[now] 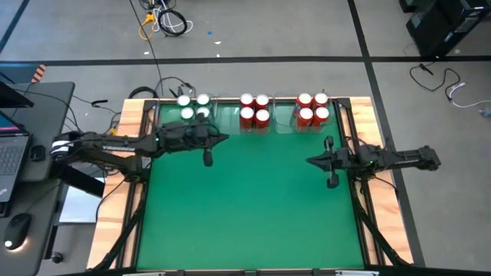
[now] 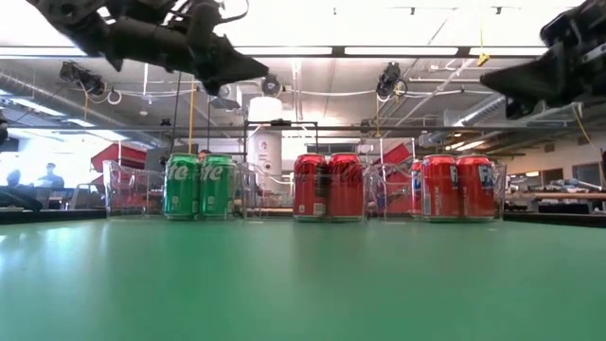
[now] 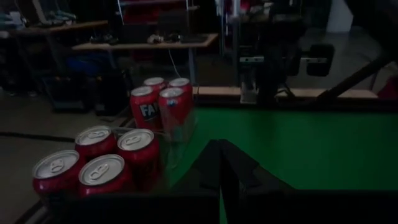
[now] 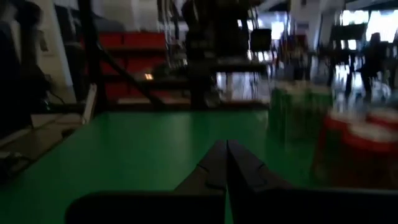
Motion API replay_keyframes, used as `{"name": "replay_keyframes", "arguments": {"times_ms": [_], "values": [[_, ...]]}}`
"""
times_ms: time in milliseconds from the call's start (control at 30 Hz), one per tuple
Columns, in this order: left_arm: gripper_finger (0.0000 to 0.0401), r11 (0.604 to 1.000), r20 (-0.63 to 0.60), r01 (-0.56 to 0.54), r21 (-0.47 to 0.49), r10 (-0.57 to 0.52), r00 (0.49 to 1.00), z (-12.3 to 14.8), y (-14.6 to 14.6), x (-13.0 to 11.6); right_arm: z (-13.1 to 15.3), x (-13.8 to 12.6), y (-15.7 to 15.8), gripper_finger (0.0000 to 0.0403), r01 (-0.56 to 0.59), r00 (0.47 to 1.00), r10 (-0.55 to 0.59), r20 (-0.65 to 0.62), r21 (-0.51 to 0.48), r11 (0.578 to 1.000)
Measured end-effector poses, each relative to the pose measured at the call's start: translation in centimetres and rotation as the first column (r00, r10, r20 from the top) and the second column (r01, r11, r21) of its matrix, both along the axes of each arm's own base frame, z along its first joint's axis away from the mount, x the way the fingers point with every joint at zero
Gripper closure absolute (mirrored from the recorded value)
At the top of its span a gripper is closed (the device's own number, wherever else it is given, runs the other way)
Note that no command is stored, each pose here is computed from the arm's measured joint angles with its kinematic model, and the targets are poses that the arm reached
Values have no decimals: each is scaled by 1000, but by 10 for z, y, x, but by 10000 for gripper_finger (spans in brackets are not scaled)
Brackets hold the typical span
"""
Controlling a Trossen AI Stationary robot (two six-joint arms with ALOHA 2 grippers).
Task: Sort soda cans
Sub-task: Return to Home Position
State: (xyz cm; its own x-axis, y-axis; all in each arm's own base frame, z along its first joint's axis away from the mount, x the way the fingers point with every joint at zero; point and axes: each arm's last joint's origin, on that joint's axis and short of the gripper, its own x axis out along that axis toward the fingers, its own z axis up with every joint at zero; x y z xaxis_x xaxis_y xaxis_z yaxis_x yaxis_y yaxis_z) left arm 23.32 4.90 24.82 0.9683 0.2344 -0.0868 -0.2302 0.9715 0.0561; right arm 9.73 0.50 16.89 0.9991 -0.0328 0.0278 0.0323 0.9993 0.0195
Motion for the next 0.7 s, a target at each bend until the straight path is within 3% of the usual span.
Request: {"name": "replay_keyframes", "arguments": {"times_ms": [700], "values": [[401,999,181,33,-25,-28,983,-42,-20,-90,0,0,-9,403,92,996,-92,-4,-14,996]]}}
